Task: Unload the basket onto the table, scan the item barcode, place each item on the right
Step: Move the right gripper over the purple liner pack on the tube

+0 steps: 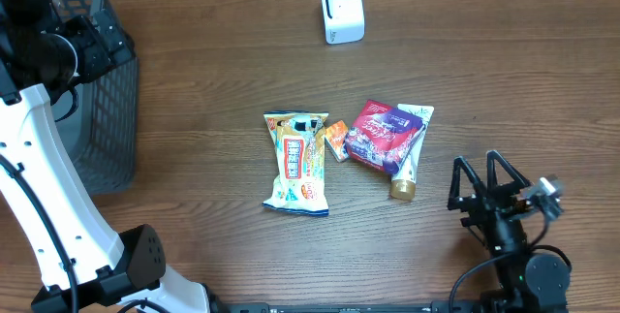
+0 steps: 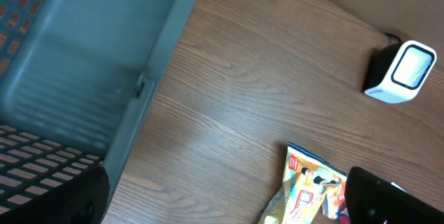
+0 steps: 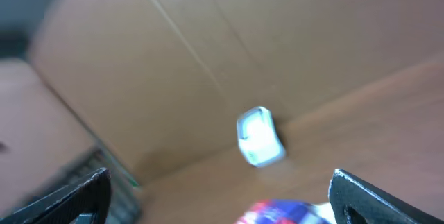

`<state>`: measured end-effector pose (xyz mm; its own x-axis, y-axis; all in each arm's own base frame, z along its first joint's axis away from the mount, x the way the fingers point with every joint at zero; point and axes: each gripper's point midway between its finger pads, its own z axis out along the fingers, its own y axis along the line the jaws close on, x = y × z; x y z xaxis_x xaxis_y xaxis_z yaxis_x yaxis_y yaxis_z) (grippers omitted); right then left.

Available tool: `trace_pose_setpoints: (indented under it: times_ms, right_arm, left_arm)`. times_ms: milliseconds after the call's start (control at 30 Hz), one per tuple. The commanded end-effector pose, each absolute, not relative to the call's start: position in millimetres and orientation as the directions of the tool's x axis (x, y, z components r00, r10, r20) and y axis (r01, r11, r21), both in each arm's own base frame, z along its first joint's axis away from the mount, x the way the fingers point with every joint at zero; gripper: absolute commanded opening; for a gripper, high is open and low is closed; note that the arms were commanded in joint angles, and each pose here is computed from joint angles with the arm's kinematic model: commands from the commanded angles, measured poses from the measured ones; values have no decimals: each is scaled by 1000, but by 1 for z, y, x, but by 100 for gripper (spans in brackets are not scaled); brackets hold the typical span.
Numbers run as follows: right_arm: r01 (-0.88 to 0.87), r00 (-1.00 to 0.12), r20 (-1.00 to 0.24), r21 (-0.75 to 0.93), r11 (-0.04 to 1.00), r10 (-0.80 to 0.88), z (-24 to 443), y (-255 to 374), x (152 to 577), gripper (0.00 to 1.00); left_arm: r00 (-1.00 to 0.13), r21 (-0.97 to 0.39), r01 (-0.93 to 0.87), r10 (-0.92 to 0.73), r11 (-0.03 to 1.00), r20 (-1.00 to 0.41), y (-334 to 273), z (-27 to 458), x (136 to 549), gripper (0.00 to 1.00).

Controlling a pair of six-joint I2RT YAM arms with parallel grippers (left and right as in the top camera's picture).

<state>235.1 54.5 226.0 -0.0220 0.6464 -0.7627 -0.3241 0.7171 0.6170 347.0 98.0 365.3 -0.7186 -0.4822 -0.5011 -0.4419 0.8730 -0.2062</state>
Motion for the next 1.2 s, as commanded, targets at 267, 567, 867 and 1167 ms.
trace_pose_setpoints:
  times_ms: [267, 567, 867, 1167]
  right_arm:
    - [-498, 245, -751, 446, 744, 614, 343, 52, 195, 100]
    - [-209, -172, -908, 413, 887, 382, 365, 55, 241, 100]
    - [-408, -605, -751, 578, 707, 265, 357, 134, 285, 100]
    - [-3, -886, -342, 678, 735, 312, 211, 153, 350, 100]
  left_arm:
    - [-716, -193, -443, -475, 875, -512, 102, 368, 342, 100]
    - [-716, -193, -443, -475, 875, -512, 102, 368, 342, 100]
    - [-716, -193, -443, -475, 875, -512, 102, 368, 342, 100]
    - [-716, -193, -443, -475, 876, -512, 102, 368, 342, 100]
